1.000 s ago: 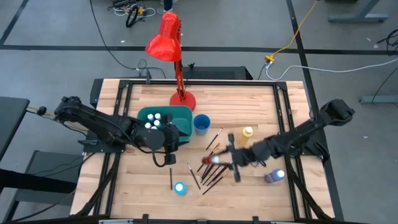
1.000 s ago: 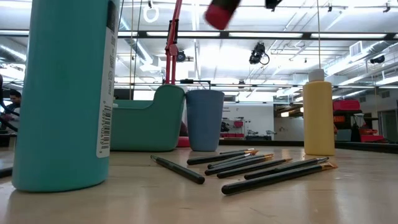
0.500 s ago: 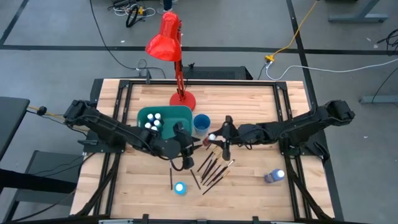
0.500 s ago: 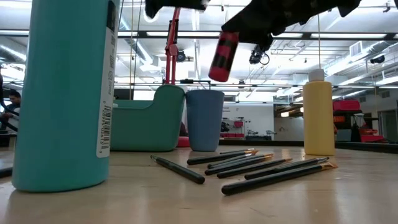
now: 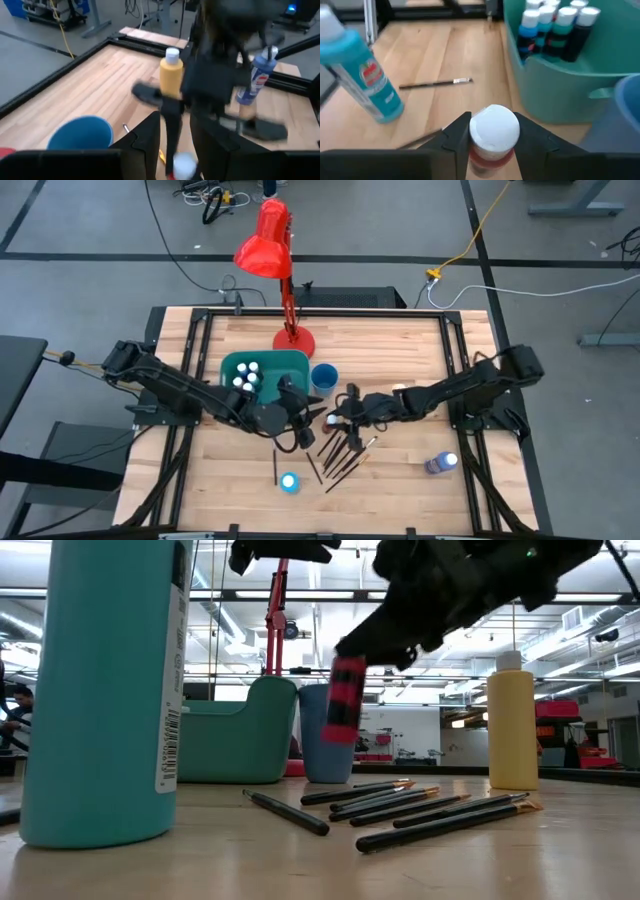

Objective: Pick & Place Paint Supplies
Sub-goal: Put the red orange paint bottle into the green bin

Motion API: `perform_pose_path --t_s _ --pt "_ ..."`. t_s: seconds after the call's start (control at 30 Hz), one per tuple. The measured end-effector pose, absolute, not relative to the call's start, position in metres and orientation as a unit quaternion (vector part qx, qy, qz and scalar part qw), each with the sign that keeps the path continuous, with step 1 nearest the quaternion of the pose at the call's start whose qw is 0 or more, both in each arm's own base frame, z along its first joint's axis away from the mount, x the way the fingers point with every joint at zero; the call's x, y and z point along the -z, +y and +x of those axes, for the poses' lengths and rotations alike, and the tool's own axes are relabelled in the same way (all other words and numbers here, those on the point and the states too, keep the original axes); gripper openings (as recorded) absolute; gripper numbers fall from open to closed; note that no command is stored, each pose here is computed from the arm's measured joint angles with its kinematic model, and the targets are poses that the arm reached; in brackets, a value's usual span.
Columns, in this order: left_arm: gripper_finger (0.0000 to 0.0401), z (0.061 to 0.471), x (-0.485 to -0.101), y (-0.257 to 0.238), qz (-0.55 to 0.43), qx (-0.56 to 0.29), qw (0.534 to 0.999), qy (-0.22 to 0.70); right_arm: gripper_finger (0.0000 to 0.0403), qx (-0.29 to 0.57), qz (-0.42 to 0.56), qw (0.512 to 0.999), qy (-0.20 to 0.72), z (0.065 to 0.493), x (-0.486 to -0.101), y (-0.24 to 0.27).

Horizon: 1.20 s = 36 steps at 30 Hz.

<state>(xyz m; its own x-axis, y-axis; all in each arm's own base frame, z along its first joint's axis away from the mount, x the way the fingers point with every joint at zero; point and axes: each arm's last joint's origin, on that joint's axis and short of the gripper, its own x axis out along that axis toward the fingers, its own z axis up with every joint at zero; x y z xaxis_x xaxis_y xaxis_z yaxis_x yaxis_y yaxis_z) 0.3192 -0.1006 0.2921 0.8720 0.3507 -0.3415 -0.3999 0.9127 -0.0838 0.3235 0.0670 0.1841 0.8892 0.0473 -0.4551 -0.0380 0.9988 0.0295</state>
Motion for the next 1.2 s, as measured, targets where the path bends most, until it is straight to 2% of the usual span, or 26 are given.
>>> perform_pose_path --t_s 0.27,0.5,0.8,1.0,1.2 --pt "0.0116 0.320 -0.293 -0.101 -0.063 -0.190 0.967 0.160 0.0128 -0.018 -0.008 0.954 0.298 0.353 -0.160 0.071" --pt "0.0116 0.319 -0.292 -0.101 -0.059 -0.190 0.965 0.169 0.0134 -0.018 -0.008 0.955 0.295 0.363 -0.151 0.071" --pt "0.0116 0.318 -0.288 -0.104 -0.090 -0.133 0.967 0.198 0.0198 -0.032 -0.052 0.958 0.279 0.364 -0.153 0.071" --pt "0.0116 0.317 -0.285 -0.104 -0.082 -0.129 0.964 0.215 0.0245 -0.034 -0.049 0.964 0.258 0.364 -0.160 0.073" --pt "0.0116 0.316 -0.284 -0.104 -0.094 -0.130 0.962 0.222 0.0264 -0.040 -0.050 0.966 0.252 0.356 -0.180 0.076"
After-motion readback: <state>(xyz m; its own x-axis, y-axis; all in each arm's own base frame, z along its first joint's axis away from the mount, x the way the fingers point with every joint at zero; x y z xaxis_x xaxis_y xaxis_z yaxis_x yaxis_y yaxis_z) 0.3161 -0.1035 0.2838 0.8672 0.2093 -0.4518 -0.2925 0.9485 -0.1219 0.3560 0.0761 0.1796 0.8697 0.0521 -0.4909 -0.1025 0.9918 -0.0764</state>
